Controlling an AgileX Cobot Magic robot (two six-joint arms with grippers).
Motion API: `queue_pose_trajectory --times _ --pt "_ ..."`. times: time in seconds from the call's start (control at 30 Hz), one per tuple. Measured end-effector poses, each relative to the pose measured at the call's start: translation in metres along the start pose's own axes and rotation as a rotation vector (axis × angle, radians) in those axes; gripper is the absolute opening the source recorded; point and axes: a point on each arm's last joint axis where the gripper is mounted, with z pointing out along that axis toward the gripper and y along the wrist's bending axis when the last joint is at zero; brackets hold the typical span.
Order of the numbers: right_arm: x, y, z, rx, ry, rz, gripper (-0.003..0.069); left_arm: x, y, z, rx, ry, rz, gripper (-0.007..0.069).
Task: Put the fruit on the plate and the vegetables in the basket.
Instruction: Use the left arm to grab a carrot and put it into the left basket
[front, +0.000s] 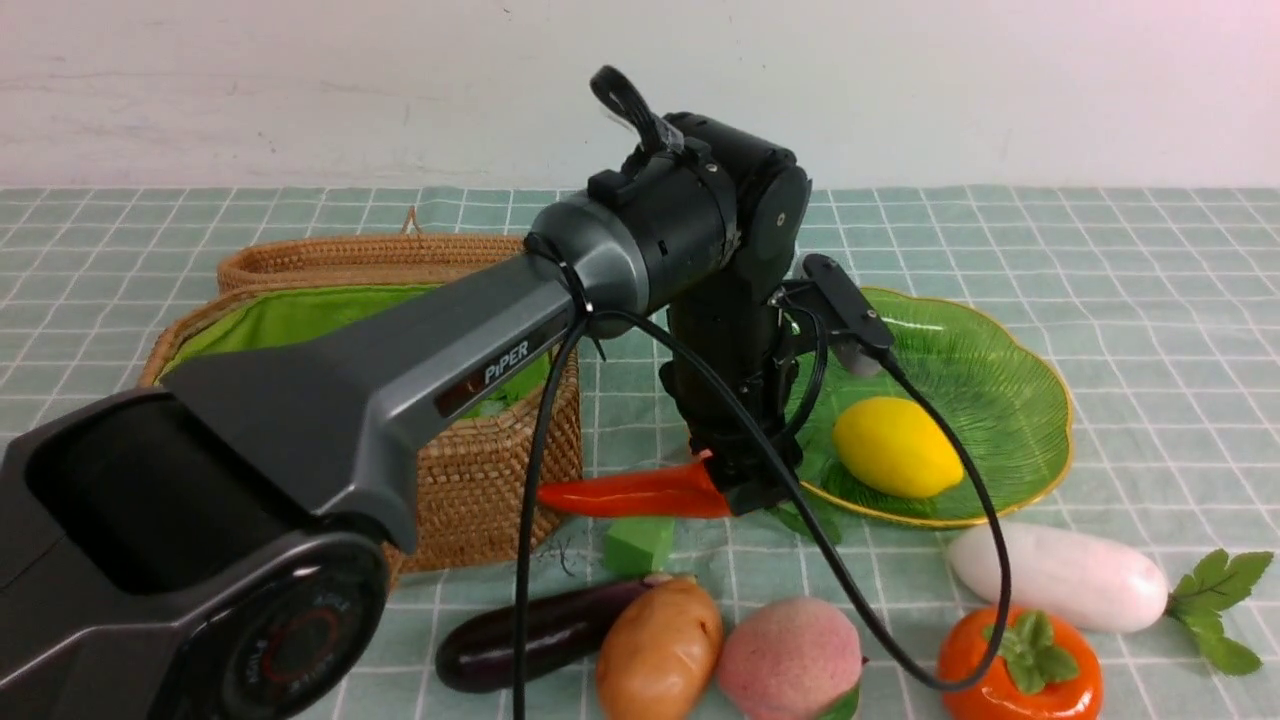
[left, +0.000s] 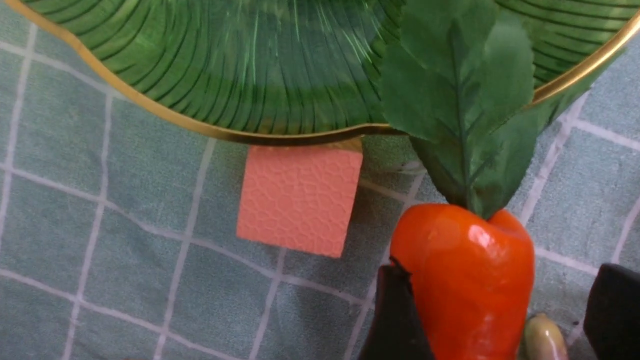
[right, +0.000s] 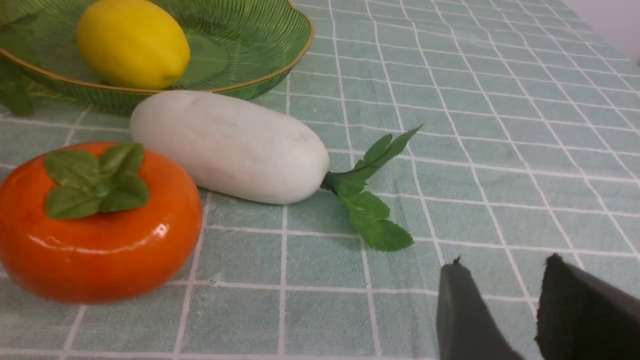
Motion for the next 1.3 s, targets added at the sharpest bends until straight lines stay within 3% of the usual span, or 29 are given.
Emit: queue_pose_trajectory --times 0.6,0.83,0.93,1.3 --pt "0.000 0.000 0.000 0.000 0.000 0.000 0.0242 0.012 0.015 0.024 0.066 0.019 -0.079 0.0474" --pt "0.000 0.000 0.000 0.000 0.000 0.000 0.0242 0.013 0.014 0.028 0.072 0.024 -0.103 0.0367" --pt "0.000 0.000 0.000 0.000 0.000 0.000 0.0242 0.013 0.014 0.028 0.072 0.024 -0.103 0.0368" --pt "0.000 0.000 0.000 0.000 0.000 0.000 0.0242 0.009 0.016 -0.009 0.042 -0.042 -0.139 0.0368"
